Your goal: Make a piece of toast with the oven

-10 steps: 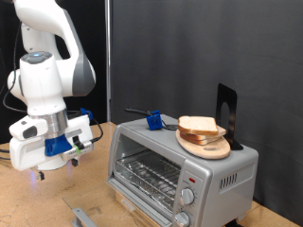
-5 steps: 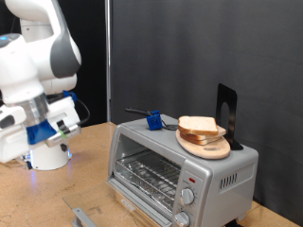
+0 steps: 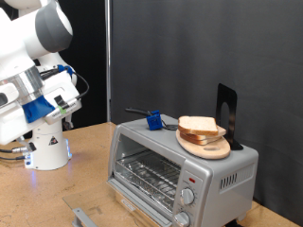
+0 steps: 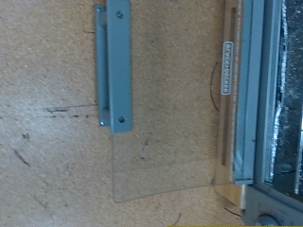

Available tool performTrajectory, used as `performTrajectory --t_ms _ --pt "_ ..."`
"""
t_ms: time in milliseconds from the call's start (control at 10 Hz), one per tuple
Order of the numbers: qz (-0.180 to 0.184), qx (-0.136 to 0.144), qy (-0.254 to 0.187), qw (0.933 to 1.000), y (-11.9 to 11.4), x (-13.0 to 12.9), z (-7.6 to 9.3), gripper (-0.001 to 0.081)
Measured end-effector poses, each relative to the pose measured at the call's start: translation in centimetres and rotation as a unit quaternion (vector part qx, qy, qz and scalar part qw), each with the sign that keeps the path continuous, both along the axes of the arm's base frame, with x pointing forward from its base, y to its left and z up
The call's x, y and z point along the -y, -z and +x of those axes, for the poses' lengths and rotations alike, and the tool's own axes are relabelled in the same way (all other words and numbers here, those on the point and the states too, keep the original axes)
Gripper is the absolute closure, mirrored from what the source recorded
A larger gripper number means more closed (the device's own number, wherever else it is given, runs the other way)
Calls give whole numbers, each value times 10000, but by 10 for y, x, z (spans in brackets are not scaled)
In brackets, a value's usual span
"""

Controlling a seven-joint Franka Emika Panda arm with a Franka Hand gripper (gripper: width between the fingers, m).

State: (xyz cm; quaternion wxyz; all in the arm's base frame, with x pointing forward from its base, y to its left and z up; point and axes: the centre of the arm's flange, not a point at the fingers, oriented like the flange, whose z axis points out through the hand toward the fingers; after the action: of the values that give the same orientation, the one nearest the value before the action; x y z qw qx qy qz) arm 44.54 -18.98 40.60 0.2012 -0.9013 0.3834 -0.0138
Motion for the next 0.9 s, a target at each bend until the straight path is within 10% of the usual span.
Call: performTrajectory --t_ms 300,700,900 --pt "75 523 -866 9948 -29 -39 9 124" --pt "-1238 1524 -2360 9517 -68 -83 2 124" --pt "-871 1421 -2170 9618 -66 -85 2 124"
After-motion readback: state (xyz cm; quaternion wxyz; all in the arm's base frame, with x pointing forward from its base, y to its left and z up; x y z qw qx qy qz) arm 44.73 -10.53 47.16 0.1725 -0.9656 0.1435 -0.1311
